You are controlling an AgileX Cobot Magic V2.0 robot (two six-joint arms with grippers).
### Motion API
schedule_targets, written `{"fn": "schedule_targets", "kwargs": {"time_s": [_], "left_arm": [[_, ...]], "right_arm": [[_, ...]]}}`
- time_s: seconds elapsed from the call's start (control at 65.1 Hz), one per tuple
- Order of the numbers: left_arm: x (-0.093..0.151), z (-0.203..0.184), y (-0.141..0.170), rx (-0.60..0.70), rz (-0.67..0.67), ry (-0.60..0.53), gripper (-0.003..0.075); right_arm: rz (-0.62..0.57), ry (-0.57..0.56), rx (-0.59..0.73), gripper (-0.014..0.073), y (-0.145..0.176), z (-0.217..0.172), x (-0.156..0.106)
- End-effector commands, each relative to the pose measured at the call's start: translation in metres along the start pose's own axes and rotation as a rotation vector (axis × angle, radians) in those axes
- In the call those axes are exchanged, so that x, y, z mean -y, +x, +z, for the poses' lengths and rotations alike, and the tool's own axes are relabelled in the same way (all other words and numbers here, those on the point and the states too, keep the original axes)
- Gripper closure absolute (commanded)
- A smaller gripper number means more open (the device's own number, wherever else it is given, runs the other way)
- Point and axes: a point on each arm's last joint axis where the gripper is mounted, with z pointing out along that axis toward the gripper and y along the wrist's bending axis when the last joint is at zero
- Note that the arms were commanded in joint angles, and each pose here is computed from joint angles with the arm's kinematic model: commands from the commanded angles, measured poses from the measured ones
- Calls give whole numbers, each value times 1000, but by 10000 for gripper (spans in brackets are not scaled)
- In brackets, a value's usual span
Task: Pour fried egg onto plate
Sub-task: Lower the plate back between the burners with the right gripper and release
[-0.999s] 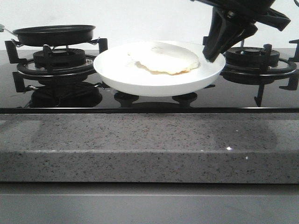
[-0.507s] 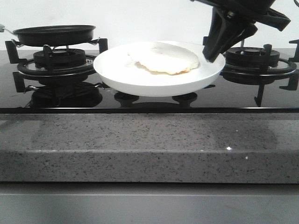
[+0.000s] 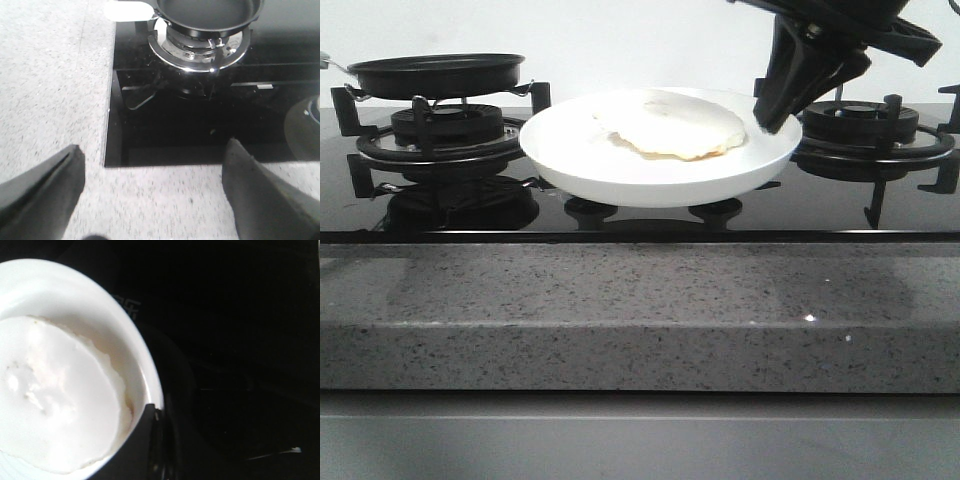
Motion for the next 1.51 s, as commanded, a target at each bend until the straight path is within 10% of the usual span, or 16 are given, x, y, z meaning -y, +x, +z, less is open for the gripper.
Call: {"fn": "schedule_targets", "kwargs": {"time_s": [0.0, 0.507, 0.83, 1.491], "left_arm": [[1, -11, -6, 100, -9, 8, 174], [1, -13, -5, 105, -9, 8, 174], [1, -13, -5, 105, -9, 8, 174], [1, -13, -5, 105, -9, 8, 174]], "right_arm": [[-8, -24, 112, 662, -11, -21, -8], [-7, -34, 114, 662, -14, -25, -10], [10, -63, 228, 662, -70, -56, -25], [256, 74, 118, 652, -108, 28, 6]]}}
